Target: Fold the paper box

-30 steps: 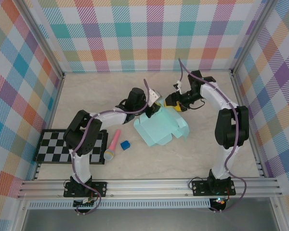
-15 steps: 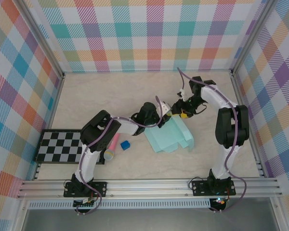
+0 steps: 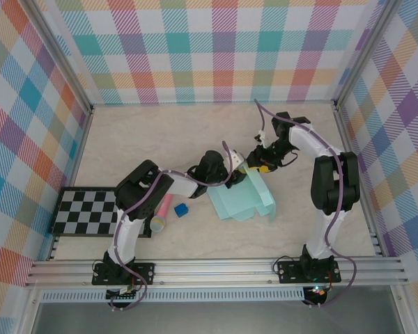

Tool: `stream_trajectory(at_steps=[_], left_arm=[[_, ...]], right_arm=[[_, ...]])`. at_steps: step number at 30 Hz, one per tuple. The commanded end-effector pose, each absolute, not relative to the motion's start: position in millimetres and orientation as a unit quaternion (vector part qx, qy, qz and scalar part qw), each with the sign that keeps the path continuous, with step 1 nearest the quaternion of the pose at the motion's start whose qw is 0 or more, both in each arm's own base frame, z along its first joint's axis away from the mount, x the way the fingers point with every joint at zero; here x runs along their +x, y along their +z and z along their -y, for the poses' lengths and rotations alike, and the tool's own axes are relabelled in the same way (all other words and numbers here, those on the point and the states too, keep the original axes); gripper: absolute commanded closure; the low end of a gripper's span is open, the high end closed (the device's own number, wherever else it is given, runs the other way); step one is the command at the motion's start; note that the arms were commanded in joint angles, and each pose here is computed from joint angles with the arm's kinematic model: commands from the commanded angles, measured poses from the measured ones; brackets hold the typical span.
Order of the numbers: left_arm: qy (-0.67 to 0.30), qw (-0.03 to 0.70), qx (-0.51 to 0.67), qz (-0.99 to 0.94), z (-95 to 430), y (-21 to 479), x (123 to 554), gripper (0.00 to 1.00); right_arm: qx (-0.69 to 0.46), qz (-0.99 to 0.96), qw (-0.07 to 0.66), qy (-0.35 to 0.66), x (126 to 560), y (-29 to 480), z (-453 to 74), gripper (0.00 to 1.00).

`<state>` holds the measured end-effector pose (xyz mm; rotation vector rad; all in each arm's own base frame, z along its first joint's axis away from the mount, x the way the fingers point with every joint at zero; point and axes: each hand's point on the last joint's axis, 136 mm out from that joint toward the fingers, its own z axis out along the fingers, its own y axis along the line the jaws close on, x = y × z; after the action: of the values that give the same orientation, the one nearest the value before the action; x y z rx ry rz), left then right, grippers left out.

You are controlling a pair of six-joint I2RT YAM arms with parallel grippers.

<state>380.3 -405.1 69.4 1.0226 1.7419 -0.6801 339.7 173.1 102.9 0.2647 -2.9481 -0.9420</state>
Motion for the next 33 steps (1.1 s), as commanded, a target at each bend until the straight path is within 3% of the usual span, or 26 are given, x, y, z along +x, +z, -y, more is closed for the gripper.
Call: stream_trajectory(at_steps=[1,11,24,33], left_arm=[[-0.282,0.501,0.435,-0.693,393,97,383,0.65],[-0.249,0.493,0.496,-0.670,399,83,400,0.69],[-0.279,0.443,0.564,-0.639,438,74,380,0.72],[-0.213,0.453,0.579,-0.644,447,59,385,0.82]], right_arm=[[0.090,0.951,0.043,-0.292,330,89,-171,0.55],[0.089,0.951,0.043,-0.293,331,89,-168,0.55],[0.067,0.944,0.032,-0.322,339,91,-165,0.56],[0.057,0.943,0.028,-0.326,340,95,-163,0.56]])
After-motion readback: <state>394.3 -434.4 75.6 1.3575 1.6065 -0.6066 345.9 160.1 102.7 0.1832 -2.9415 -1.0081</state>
